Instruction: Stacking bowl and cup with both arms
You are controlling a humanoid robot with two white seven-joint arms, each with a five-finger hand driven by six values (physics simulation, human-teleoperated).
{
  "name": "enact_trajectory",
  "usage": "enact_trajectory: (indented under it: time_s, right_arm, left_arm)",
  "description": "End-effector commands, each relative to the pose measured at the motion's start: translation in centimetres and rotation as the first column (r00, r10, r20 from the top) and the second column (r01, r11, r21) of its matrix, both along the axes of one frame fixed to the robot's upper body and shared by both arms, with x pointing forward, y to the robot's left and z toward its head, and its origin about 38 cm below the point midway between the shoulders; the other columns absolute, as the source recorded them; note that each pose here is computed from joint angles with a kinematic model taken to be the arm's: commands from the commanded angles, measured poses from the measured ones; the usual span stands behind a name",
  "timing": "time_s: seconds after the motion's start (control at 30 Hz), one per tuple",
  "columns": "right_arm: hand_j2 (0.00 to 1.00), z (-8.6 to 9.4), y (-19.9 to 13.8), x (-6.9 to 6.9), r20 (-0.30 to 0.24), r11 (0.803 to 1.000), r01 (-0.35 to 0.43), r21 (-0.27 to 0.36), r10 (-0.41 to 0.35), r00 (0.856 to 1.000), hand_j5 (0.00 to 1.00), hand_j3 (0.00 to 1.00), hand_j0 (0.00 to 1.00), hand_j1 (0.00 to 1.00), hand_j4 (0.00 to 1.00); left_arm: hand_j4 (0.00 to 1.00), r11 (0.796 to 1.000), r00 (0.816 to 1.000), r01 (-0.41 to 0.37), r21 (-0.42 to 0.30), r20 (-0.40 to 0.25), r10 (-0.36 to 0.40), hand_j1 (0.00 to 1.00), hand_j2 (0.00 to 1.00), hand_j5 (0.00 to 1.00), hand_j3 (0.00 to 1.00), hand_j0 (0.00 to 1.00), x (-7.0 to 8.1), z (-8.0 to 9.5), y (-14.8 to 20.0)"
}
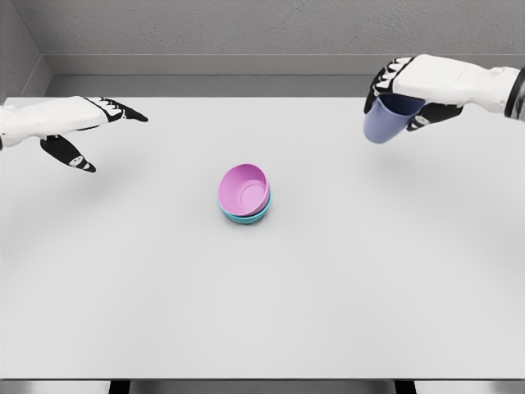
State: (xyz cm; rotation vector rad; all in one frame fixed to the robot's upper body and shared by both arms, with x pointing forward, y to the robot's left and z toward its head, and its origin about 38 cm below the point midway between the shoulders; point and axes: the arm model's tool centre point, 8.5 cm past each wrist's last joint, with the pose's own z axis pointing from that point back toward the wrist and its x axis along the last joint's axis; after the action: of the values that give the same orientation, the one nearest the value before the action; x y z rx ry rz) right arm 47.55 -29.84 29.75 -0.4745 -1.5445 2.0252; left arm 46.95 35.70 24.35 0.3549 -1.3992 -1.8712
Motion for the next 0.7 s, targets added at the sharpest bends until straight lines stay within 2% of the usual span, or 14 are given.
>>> enact_trajectory:
  time_s: [0.0,0.13,0.3,0.37,0.47,0.67]
  right_arm:
    - [0.59,-0.8,1.6,0.0,-0.017,0.999,-0.032,0.011,0.032,0.999,0.59,0.59,0.59,0.59,0.59]
    - [0.59,-0.6,3.8,0.3,-0.012,0.997,-0.076,0.022,0.076,0.997,0.59,0.59,0.59,0.59,0.59]
    - [0.59,-0.1,4.7,0.4,0.001,0.995,-0.097,0.025,0.097,0.995,0.59,0.59,0.59,0.59,0.59]
    - [0.59,0.3,6.0,0.4,0.011,0.992,-0.126,0.025,0.126,0.992,0.59,0.59,0.59,0.59,0.59]
    - [0.59,-0.3,7.8,0.3,-0.002,0.986,-0.164,0.018,0.164,0.986,0.59,0.59,0.59,0.59,0.59]
    - [0.60,0.1,11.0,0.3,0.007,0.973,-0.231,0.021,0.230,0.973,0.60,0.60,0.60,0.60,0.60]
  left_arm:
    - [1.00,1.000,1.000,-0.001,-0.006,0.000,0.001,1.00,1.00,1.00,1.00,1.00,0.0,0.1,-0.1]
    - [1.00,1.000,1.000,-0.001,-0.008,-0.002,0.001,1.00,1.00,1.00,1.00,1.00,0.0,0.0,-0.1]
    - [1.00,1.000,1.000,-0.001,-0.008,-0.002,0.001,1.00,1.00,1.00,1.00,1.00,0.0,0.0,-0.1]
    - [1.00,1.000,1.000,-0.001,-0.006,-0.002,0.001,1.00,1.00,1.00,1.00,1.00,0.0,0.0,0.0]
    - [1.00,1.000,1.000,-0.001,-0.006,-0.002,0.001,1.00,1.00,1.00,1.00,1.00,0.0,0.0,0.0]
    - [1.00,1.000,1.000,-0.001,-0.006,-0.002,0.001,1.00,1.00,1.00,1.00,1.00,0.0,0.0,0.0]
